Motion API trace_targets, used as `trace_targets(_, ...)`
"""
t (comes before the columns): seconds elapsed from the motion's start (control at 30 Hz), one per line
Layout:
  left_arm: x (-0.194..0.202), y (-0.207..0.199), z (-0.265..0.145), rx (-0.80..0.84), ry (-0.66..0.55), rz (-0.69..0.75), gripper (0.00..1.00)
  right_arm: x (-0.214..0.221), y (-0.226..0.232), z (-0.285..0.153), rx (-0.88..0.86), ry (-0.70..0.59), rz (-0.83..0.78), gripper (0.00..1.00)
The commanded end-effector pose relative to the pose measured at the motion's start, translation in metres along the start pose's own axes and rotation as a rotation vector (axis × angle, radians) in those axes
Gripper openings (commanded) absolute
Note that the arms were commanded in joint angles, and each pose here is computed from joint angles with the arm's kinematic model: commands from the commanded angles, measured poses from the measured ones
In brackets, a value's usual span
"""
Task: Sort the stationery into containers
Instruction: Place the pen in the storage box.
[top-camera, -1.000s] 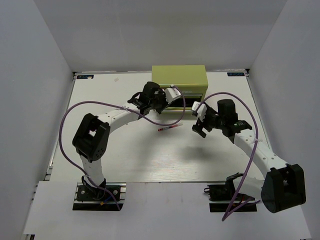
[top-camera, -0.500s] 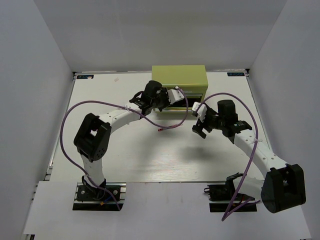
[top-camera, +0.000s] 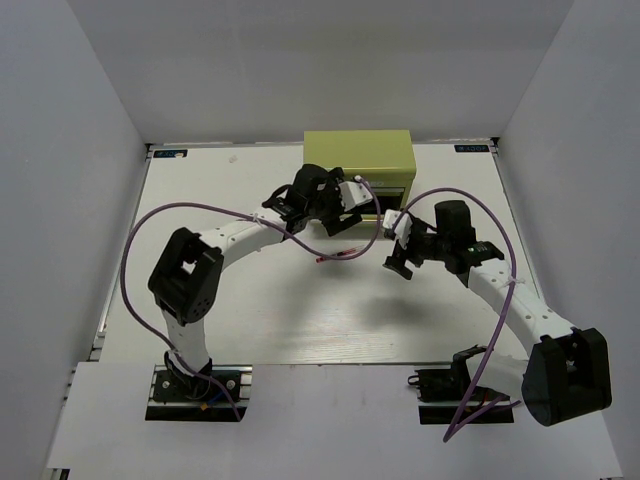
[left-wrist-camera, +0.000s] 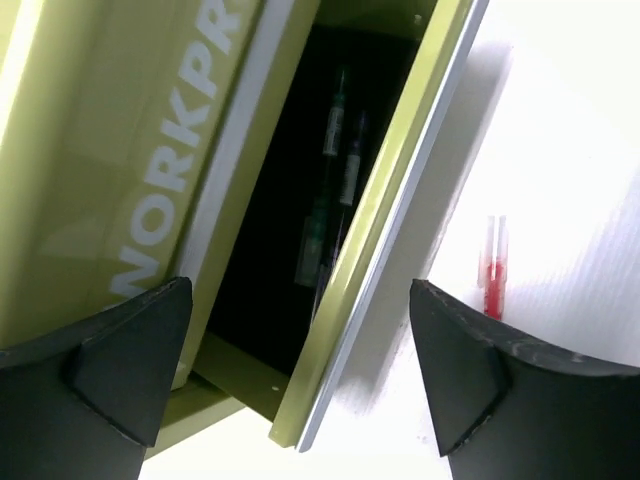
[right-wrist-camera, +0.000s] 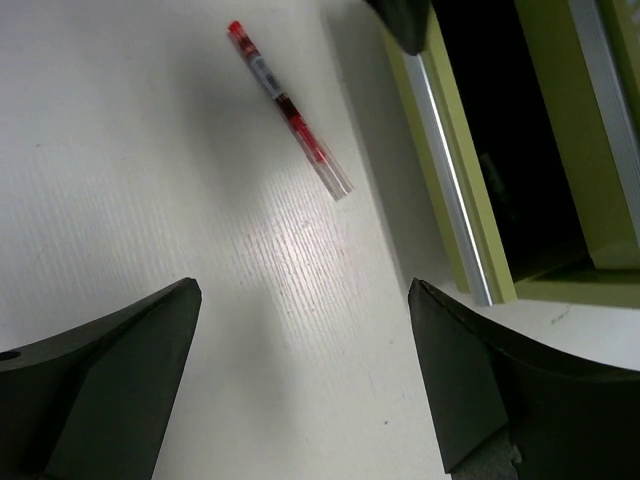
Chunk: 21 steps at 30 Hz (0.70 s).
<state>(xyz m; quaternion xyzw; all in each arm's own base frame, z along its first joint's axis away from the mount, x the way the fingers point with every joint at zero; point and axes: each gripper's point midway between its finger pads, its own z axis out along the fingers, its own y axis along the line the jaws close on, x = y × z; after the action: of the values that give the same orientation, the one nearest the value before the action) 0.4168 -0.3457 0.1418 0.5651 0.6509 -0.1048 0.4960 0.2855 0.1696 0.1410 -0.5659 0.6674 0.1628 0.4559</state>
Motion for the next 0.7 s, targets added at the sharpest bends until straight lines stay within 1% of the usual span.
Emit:
trace_targets(0.0, -0.060, 0.026, -0.040, -0.079, -0.148, -0.008, 1.00, -0.015, 0.015, -0.002, -0.096, -0.081, -0.116, 0.90)
trace_targets(0.03, -0.062, 0.025, -0.045, -0.081, -0.154, -0.030, 1.00, -0.014, 0.017, -0.001, -0.109, -0.084, -0.156, 0.90)
trace_targets(0.07, -0.074, 0.021, -0.059, -0.079, -0.185, -0.037, 1.00, -0.014, 0.022, 0.000, -0.133, -0.101, -0.193, 0.90)
trace_targets(0.1, -0.078, 0.021, -0.067, -0.085, -0.199, -0.056, 1.00, -0.011, 0.025, 0.002, -0.154, -0.096, -0.198, 0.90)
trace_targets(0.17, -0.079, 0.016, -0.082, -0.092, -0.209, -0.146, 1.00, -0.012, 0.027, 0.004, -0.177, -0.117, -0.265, 0.90)
trace_targets(0.2, -0.091, 0.021, -0.103, -0.124, -0.242, -0.171, 1.00, -0.009, 0.031, 0.006, -0.196, -0.115, -0.264, 0.90)
trace_targets(0.23, -0.080, 0.013, -0.109, -0.129, -0.218, -0.258, 1.00, -0.010, 0.030, 0.007, -0.206, -0.123, -0.298, 0.90)
trace_targets(0.3, -0.074, 0.008, -0.125, -0.154, -0.214, -0.355, 1.00, -0.012, 0.036, 0.012, -0.247, -0.152, -0.317, 0.90)
trace_targets(0.33, -0.079, 0.012, -0.147, -0.201, -0.238, -0.400, 1.00, -0.014, 0.034, 0.015, -0.259, -0.167, -0.318, 0.90)
trace_targets(0.37, -0.058, -0.001, -0.151, -0.194, -0.196, -0.516, 1.00, -0.014, 0.033, 0.020, -0.273, -0.170, -0.320, 0.88)
trace_targets(0.4, -0.048, -0.002, -0.159, -0.219, -0.181, -0.579, 1.00, -0.015, 0.035, 0.023, -0.290, -0.178, -0.324, 0.83)
trace_targets(0.43, -0.028, -0.012, -0.163, -0.248, -0.141, -0.655, 1.00, -0.008, 0.033, 0.032, -0.315, -0.162, -0.313, 0.72)
trace_targets(0.47, -0.023, -0.013, -0.182, -0.300, -0.140, -0.735, 1.00, -0.014, 0.030, 0.036, -0.321, -0.168, -0.347, 0.65)
trace_targets(0.5, -0.013, -0.012, -0.190, -0.373, -0.134, -0.891, 1.00, -0.018, 0.023, 0.040, -0.317, -0.163, -0.377, 0.58)
trace_targets(0.53, 0.004, -0.023, -0.194, -0.391, -0.104, -0.953, 1.00, -0.017, 0.025, 0.042, -0.334, -0.153, -0.377, 0.46)
trace_targets(0.57, 0.005, -0.028, -0.209, -0.415, -0.123, -1.047, 1.00, -0.011, 0.025, 0.053, -0.362, -0.138, -0.379, 0.42)
trace_targets(0.6, 0.010, -0.030, -0.215, -0.436, -0.127, -1.090, 1.00, -0.015, 0.017, 0.056, -0.351, -0.126, -0.409, 0.39)
trace_targets(0.63, 0.022, -0.041, -0.216, -0.434, -0.119, -1.138, 1.00, -0.012, 0.020, 0.063, -0.375, -0.111, -0.406, 0.35)
trace_targets(0.67, 0.028, -0.047, -0.220, -0.444, -0.122, -1.182, 1.00, -0.016, 0.013, 0.069, -0.375, -0.101, -0.416, 0.31)
